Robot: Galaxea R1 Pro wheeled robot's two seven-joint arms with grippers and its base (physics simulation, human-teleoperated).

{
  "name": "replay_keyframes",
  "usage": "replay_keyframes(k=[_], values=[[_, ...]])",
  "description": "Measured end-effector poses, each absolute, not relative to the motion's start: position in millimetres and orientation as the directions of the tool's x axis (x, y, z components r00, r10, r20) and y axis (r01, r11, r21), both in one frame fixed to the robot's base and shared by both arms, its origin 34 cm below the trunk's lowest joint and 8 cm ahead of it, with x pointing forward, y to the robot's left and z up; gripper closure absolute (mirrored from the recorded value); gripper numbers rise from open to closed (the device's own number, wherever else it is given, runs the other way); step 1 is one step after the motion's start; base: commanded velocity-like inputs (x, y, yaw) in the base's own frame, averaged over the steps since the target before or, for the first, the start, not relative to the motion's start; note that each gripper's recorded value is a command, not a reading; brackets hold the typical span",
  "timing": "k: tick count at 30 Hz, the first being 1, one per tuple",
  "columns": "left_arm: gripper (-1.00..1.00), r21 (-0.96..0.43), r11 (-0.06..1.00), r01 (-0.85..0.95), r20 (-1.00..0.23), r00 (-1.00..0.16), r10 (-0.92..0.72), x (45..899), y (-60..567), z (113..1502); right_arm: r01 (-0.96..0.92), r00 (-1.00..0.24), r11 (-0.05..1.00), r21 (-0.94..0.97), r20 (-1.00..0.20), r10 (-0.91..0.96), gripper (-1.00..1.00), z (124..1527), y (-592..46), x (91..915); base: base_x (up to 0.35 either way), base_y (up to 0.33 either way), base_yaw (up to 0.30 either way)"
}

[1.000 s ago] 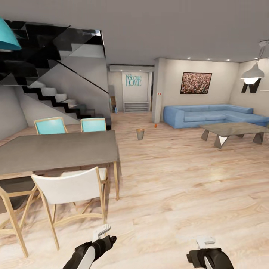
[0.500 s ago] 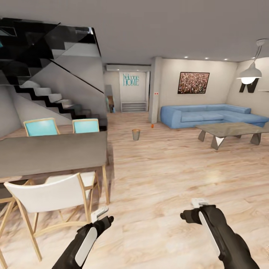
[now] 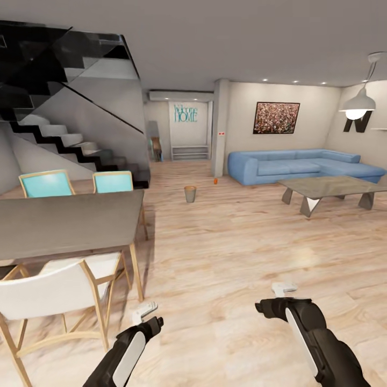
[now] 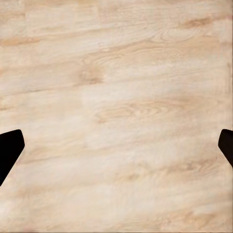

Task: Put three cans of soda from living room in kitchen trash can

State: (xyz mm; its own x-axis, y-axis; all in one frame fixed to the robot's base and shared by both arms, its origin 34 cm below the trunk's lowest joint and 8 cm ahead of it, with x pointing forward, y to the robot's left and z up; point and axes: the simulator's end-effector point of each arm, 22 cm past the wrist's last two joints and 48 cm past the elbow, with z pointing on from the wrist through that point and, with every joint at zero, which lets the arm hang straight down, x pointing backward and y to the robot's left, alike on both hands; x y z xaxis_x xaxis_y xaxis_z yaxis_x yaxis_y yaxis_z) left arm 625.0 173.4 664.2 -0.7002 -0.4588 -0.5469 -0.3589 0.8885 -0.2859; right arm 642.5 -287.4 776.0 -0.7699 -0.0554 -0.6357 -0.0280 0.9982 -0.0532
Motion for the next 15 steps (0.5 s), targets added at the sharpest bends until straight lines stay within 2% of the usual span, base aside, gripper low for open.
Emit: replay_keyframes(k=[3, 15], values=[[-1.00, -0.280, 0.893, -0.354, -0.525, -0.722, -0.451, 617.6, 171.0, 653.9, -0.031, -0.720, 0.998, -0.050, -0.692, -0.056, -1.00, 784.7, -286.5, 655.0, 0.281, -0.215, 0.000], [-1.00, -0.304, 0.893, -0.332, -0.510, -0.736, -0.446, 614.9, 163.4, 649.0, -0.038, -0.688, 0.998, -0.054, -0.723, -0.065, -1.00, 783.5, -289.2, 661.8, 0.283, -0.213, 0.000]])
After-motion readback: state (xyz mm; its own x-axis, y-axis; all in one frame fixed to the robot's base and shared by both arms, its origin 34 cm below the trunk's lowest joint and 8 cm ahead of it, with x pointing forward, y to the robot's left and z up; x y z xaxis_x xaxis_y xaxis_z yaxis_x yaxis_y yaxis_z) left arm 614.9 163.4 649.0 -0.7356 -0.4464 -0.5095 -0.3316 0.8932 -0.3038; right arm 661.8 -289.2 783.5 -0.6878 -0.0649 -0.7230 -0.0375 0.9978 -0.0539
